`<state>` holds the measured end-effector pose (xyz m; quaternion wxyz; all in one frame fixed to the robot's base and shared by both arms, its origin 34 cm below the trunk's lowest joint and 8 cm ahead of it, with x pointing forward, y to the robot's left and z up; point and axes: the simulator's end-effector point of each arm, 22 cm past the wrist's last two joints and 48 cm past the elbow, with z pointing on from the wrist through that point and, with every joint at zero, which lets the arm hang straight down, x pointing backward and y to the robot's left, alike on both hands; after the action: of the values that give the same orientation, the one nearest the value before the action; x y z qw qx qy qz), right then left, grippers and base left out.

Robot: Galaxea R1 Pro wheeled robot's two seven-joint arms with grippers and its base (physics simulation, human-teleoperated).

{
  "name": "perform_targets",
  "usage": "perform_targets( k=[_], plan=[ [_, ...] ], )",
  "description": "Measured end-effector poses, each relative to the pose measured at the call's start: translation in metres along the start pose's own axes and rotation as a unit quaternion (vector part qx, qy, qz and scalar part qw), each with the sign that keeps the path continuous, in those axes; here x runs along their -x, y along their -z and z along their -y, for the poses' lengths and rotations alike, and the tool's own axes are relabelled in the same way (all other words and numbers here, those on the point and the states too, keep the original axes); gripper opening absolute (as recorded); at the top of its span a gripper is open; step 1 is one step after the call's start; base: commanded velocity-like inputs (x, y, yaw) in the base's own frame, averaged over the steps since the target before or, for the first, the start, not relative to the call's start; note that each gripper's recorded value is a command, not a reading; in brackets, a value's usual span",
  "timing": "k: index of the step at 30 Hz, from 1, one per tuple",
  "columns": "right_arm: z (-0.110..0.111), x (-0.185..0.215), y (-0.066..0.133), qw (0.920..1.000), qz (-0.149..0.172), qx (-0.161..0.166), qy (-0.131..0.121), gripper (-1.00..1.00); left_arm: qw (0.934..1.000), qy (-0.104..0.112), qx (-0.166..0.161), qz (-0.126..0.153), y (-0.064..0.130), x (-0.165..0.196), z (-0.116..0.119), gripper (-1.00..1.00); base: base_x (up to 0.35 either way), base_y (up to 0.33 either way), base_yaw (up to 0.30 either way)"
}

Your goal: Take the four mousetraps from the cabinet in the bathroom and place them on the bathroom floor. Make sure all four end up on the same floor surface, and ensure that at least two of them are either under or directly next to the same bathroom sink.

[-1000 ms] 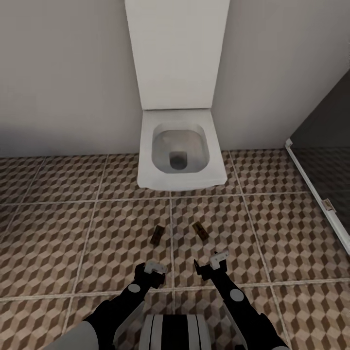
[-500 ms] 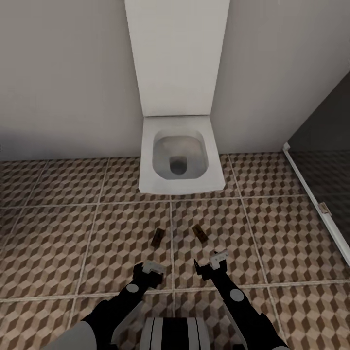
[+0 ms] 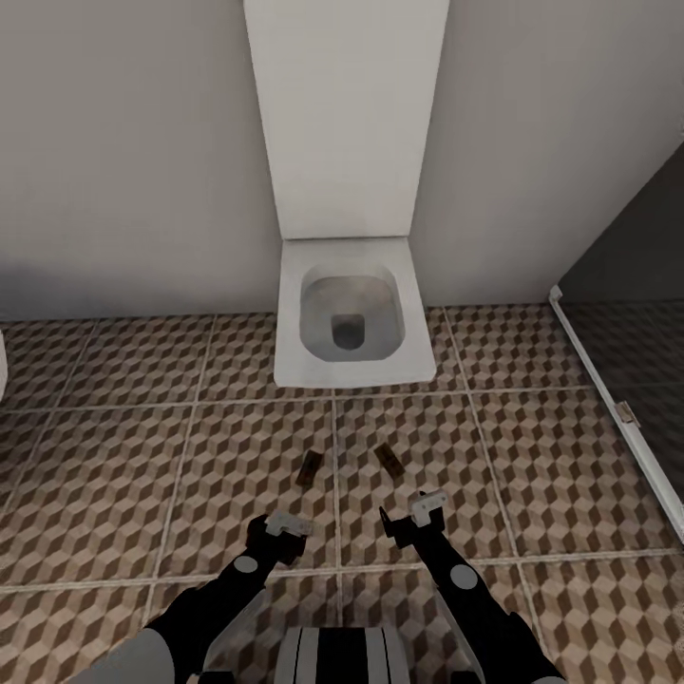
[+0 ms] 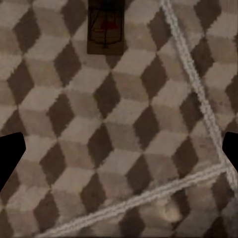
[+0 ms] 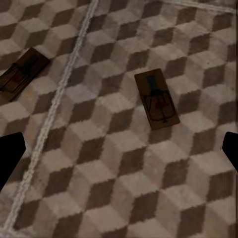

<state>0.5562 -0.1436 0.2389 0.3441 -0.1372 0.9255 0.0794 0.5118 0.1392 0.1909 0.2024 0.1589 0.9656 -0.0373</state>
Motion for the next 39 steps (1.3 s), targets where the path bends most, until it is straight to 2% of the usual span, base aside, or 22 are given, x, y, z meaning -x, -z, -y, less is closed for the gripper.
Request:
perform_targets(
  k=[6, 13, 22, 30, 39],
  plan=[
    [0.008, 0.008, 0.009, 1.0000, -0.002, -0.003, 0.005, 1.00, 0.9998, 0.001, 0.013, 0.013, 0.011, 0.006, -0.020, 1.00, 0.000, 0.000, 0.000],
    [0.022, 0.011, 0.022, 0.9998, -0.005, -0.009, 0.014, 1.00, 0.9996, 0.001, 0.024, 0.013, 0.022, 0.004, -0.032, 1.00, 0.000, 0.000, 0.000],
    [0.020, -0.009, 0.040, 0.9997, -0.019, -0.004, 0.015, 1.00, 0.9993, -0.003, 0.036, -0.005, 0.038, -0.006, -0.047, 1.00, 0.000, 0.000, 0.000],
    [0.016, -0.036, 0.061, 0.9990, -0.044, 0.000, 0.013, 1.00, 0.9987, -0.003, 0.050, 0.003, 0.052, -0.009, -0.061, 1.00, 0.000, 0.000, 0.000],
    [0.010, -0.057, 0.088, 0.9983, -0.057, 0.006, 0.010, 1.00, 0.9982, -0.004, 0.060, -0.003, 0.069, -0.016, -0.069, 1.00, 0.000, 0.000, 0.000]
  ],
)
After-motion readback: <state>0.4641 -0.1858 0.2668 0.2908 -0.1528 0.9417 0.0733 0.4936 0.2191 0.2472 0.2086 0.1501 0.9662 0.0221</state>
